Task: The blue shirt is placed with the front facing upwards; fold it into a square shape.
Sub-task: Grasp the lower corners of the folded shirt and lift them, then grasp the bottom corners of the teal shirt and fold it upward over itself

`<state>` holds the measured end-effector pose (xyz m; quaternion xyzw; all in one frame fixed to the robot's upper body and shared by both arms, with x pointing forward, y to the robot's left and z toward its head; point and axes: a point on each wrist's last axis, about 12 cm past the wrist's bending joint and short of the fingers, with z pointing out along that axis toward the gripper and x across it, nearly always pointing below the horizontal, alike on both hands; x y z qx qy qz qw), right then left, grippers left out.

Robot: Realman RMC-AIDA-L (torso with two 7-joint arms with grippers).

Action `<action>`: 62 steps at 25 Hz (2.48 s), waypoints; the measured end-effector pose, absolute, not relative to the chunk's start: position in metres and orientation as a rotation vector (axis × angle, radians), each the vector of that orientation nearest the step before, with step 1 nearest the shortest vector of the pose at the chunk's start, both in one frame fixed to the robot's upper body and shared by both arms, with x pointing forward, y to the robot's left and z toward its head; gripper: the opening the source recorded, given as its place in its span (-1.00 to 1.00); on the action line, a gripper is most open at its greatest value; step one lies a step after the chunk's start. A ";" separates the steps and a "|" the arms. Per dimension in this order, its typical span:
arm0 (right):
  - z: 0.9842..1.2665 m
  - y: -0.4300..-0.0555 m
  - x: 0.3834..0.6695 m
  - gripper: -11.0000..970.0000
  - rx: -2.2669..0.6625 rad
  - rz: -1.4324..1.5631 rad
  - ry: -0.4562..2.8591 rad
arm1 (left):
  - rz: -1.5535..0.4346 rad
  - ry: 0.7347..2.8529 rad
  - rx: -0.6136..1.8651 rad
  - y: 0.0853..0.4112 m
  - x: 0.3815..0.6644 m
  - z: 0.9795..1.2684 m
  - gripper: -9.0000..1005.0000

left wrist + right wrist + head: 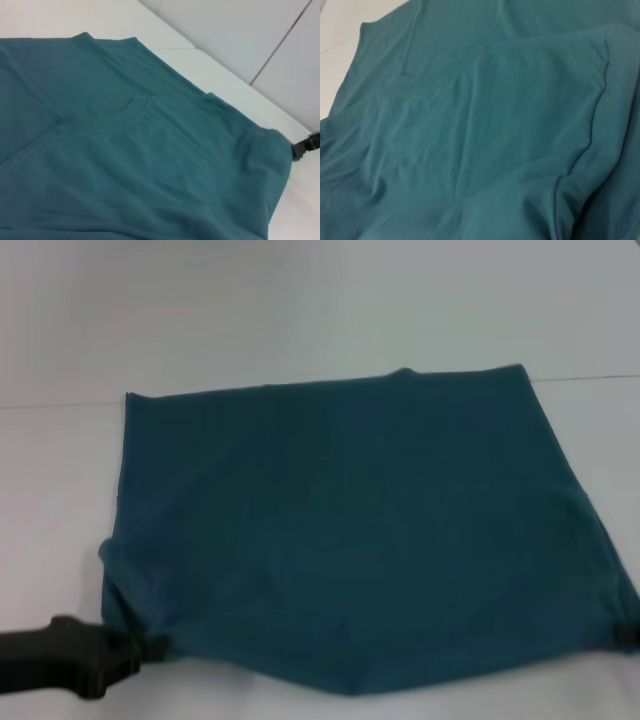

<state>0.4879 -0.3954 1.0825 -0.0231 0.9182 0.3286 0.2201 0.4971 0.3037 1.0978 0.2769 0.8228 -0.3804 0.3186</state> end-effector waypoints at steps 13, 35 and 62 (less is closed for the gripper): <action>1.066 -0.404 0.429 -0.87 -0.005 1.067 2.553 | -1.128 2.185 0.733 0.312 0.460 1.088 -0.87; 1.123 -0.417 0.509 -0.80 0.071 1.110 2.220 | -1.140 2.126 0.648 0.312 0.542 1.134 -0.87; 1.154 -0.411 0.598 -0.71 0.154 0.891 2.172 | -0.763 2.119 0.567 0.282 0.634 1.151 -0.87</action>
